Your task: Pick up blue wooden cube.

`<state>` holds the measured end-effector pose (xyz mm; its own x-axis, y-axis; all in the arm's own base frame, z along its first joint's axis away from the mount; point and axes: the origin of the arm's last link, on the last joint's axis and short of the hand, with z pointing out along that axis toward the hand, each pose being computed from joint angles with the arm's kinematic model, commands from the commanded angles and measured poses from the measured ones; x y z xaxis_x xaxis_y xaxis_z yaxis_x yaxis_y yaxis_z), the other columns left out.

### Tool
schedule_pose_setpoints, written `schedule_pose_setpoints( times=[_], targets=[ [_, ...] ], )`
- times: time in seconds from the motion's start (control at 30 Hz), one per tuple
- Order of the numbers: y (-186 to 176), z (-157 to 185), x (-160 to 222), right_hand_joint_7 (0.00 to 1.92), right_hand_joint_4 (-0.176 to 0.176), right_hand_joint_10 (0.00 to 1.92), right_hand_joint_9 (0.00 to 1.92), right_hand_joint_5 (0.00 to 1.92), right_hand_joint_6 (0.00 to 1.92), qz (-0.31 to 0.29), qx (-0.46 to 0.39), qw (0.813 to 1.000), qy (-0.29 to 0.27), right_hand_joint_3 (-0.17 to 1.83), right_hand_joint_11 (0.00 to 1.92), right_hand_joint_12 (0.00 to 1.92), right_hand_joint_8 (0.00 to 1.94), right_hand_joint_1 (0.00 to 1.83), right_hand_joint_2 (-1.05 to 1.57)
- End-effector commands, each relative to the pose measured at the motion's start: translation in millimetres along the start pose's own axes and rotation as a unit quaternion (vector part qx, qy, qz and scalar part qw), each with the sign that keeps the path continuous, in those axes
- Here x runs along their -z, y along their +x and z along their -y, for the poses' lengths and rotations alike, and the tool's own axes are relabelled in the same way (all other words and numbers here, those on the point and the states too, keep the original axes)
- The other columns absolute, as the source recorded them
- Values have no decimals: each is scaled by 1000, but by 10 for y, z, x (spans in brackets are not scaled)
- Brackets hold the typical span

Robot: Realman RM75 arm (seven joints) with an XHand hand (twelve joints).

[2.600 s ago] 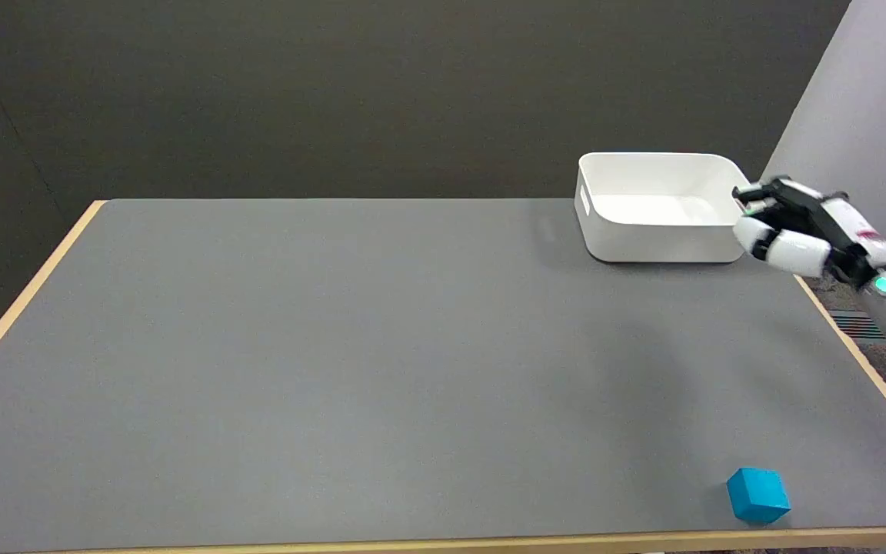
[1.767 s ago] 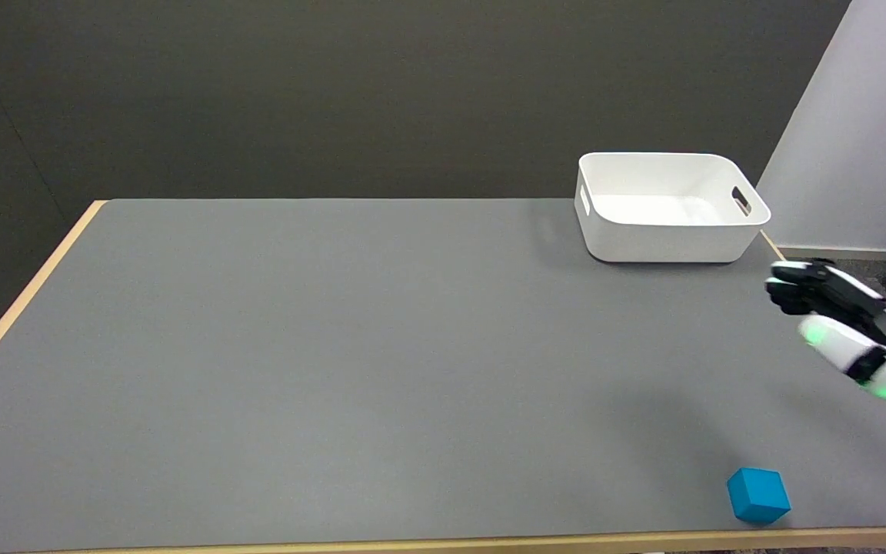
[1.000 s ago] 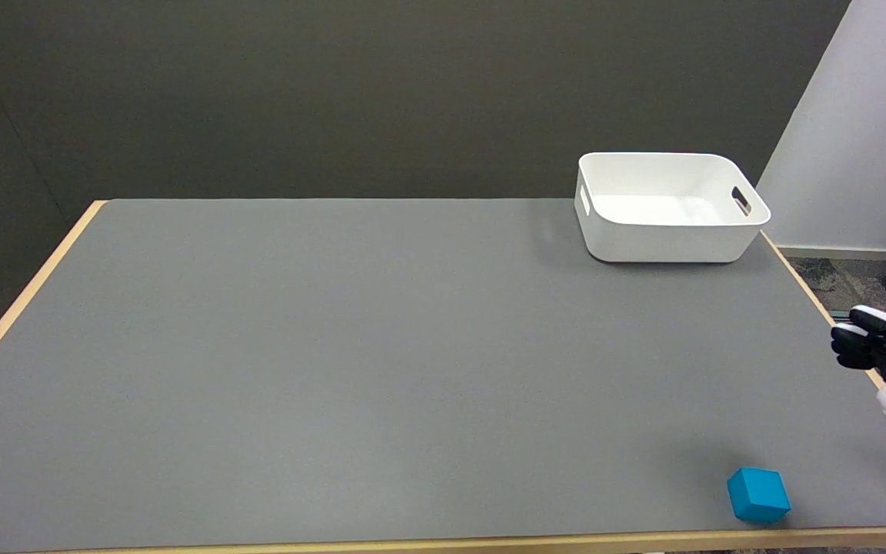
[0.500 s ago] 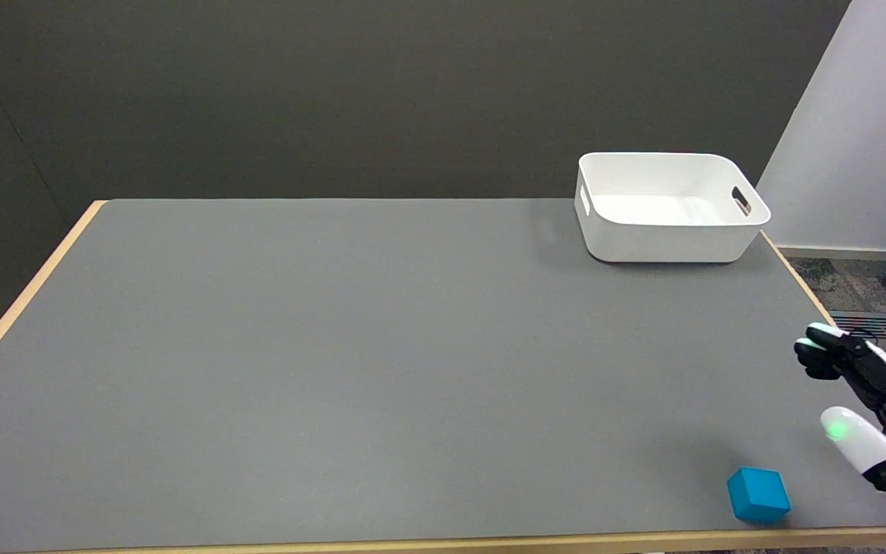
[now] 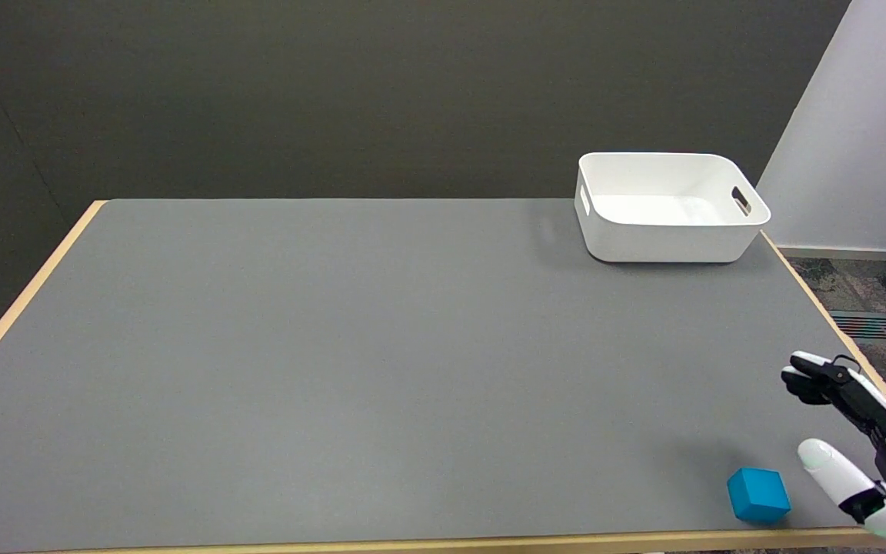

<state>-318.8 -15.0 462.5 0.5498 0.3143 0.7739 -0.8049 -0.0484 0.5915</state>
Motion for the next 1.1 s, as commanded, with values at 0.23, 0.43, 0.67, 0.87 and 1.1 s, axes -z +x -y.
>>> schedule_pose_setpoints(
  times=[0.23, 0.43, 0.67, 0.87, 1.1],
  targets=[
    [-105, -14, 107, 464, 61, 886, 335, 287, 534, 6, -2, 998, 64, 883, 172, 1313, 484, 478, 550],
    [-27, 25, 91, 454, 62, 865, 328, 286, 532, 6, 43, 995, 92, 884, 169, 1308, 473, 472, 552],
    [-15, -16, 206, 452, 65, 859, 326, 293, 541, 10, 35, 997, 72, 886, 178, 1315, 469, 473, 552],
    [-124, 6, 327, 452, 66, 860, 327, 296, 546, 12, 21, 998, 65, 886, 181, 1319, 468, 474, 553],
    [-276, -93, 435, 460, 67, 868, 331, 312, 572, 50, 1, 998, 31, 885, 187, 1327, 475, 484, 554]
  ],
)
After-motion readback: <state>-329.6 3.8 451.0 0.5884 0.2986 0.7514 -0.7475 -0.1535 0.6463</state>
